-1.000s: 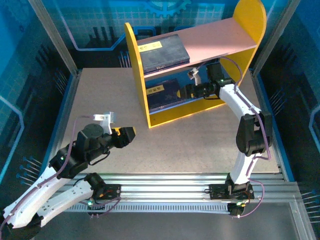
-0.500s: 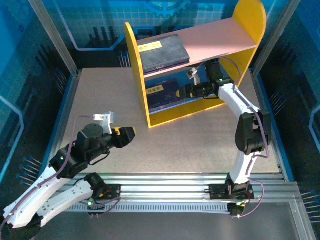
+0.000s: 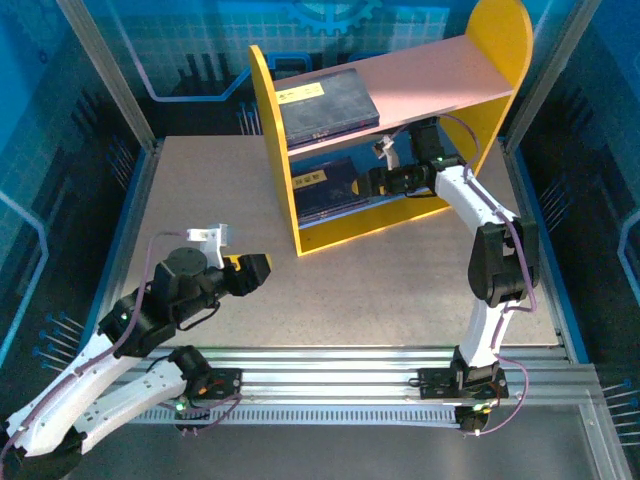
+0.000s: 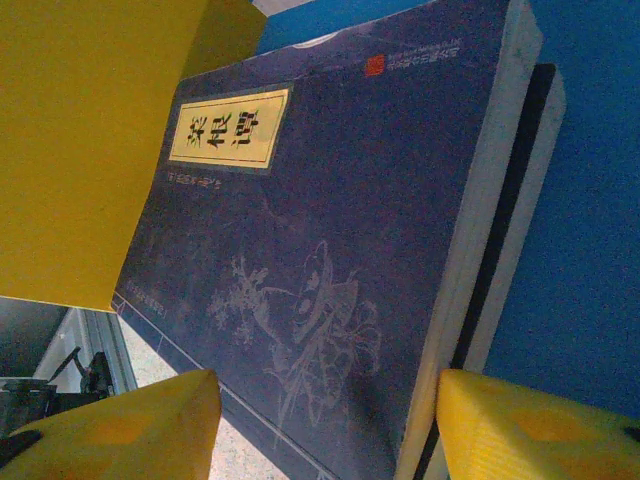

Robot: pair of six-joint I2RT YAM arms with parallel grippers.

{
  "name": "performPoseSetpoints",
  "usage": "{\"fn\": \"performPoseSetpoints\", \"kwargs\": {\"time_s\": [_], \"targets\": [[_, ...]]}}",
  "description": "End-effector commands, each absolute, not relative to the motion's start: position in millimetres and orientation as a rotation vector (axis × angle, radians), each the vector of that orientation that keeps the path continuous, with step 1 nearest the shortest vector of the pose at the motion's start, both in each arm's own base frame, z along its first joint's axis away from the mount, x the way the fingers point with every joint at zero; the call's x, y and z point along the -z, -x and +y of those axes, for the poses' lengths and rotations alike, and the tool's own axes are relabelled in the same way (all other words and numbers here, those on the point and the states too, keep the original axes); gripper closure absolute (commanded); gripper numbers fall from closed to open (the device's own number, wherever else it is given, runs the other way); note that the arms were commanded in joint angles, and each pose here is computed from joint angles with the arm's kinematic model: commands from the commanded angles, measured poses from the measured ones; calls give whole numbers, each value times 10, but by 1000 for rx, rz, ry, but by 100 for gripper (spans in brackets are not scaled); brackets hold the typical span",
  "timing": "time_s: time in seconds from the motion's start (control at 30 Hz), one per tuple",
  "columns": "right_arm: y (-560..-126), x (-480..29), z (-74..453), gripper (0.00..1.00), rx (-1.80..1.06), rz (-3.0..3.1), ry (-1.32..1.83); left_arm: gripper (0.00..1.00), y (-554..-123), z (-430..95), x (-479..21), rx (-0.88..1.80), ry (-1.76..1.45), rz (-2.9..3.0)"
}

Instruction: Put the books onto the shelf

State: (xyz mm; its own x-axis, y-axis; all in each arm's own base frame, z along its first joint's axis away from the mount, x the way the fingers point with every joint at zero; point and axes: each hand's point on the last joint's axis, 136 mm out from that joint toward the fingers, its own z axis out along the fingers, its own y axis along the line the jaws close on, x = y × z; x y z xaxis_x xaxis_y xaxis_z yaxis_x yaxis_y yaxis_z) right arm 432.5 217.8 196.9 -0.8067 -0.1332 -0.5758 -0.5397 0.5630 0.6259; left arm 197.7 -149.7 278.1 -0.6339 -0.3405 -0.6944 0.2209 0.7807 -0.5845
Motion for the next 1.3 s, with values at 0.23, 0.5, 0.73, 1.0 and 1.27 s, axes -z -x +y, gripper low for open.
{"fn": "performPoseSetpoints", "kwargs": {"time_s": [0.23, 0.5, 0.73, 1.0, 1.27], "targets": [[-4302, -2071, 2302, 39, -1191, 2312, 568, 36, -1956, -1468, -2928, 829, 70, 2070], [-4292, -2133, 2132, 37, -1155, 2303, 522, 36, -1945, -1450, -2919, 827, 74, 2066], [-4219, -2081, 2076, 36, -1140, 2319, 509, 36, -1947, -1462, -2908, 833, 72, 2067], [-4197, -2027, 2096, 36, -1160, 2327, 511, 36, -1945, -1454, -2904, 830, 77, 2069], [-4197, -2030, 2195, 36, -1187, 2322, 541, 36, -1945, -1455, -2914, 832, 76, 2067]]}}
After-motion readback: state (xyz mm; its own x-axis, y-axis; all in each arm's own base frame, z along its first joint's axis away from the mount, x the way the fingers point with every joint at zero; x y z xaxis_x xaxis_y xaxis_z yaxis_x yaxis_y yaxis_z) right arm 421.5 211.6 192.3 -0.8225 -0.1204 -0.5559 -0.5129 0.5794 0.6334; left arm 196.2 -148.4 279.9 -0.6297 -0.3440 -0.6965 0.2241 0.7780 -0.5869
